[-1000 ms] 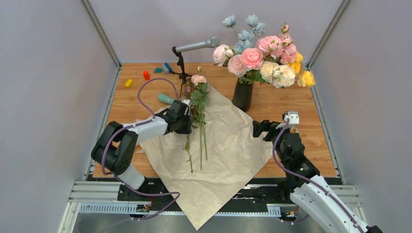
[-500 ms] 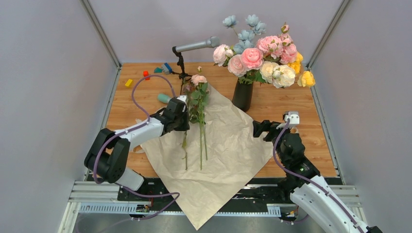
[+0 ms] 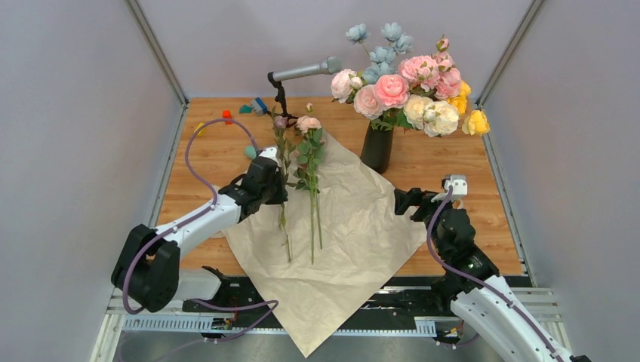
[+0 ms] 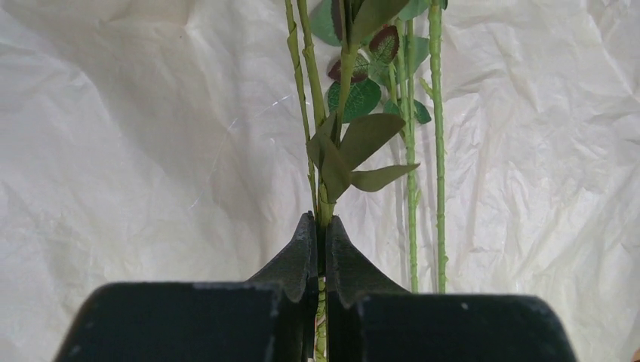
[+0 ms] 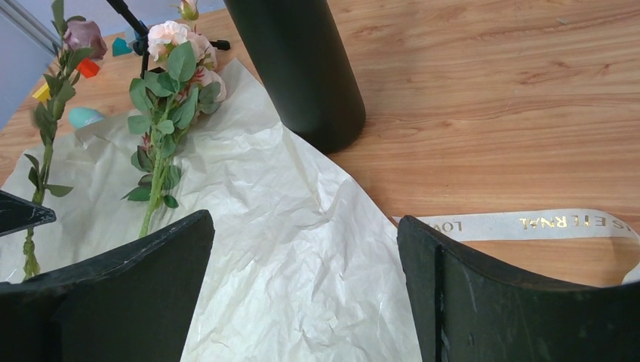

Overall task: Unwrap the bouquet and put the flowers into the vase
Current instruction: Pick up the fake flower from the wrapping paper.

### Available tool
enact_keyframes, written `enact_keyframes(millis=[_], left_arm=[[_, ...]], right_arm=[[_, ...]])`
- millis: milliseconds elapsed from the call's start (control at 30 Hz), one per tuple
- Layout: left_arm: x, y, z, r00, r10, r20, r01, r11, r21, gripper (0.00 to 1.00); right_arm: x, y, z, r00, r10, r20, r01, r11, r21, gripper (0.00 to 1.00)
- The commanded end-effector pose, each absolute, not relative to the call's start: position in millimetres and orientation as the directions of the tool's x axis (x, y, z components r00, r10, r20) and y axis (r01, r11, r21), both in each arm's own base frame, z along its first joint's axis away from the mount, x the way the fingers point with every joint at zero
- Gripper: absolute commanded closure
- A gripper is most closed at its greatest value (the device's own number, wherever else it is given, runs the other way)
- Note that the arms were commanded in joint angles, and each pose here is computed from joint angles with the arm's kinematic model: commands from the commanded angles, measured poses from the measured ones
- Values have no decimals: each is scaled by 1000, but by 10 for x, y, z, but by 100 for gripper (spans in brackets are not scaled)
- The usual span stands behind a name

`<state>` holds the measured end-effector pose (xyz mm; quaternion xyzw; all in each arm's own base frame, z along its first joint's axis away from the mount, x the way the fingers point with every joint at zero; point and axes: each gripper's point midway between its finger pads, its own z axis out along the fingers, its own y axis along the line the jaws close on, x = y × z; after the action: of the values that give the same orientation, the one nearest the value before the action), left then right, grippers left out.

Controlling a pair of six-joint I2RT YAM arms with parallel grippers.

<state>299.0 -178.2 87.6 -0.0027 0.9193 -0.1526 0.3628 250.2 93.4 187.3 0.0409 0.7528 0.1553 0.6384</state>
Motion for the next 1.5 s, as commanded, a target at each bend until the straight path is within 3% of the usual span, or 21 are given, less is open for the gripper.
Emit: enact_keyframes(millis=[0, 367, 700, 1067, 1233, 1467], left_arm=[[3019, -1763, 1117, -676, -194, -711, 77, 941, -330, 100], [2922, -1772, 1517, -613, -254, -748, 120, 906, -407, 100], [2797, -2020, 1791, -602, -250, -759, 277, 825, -492, 100], [2558, -2436, 2140, -566, -238, -790, 543, 614, -573, 100], [2421, -2580, 2288, -551, -222, -805, 631, 520, -575, 100], [2309, -2663, 2313, -546, -208, -812, 663, 486, -570, 100]], right_arm=[[2504, 901, 1943, -158, 290, -944, -121, 943, 310, 7], [2485, 955, 2026, -158, 314, -936, -148, 930, 337, 6], [2402, 1318, 2252, -204, 331, -921, -332, 862, 383, 1], [2244, 2087, 2598, -334, 322, -886, -643, 610, 463, 0], [2222, 2327, 2657, -405, 309, -861, -694, 510, 509, 1], [2187, 2506, 2826, -424, 321, -847, -738, 420, 528, 0]])
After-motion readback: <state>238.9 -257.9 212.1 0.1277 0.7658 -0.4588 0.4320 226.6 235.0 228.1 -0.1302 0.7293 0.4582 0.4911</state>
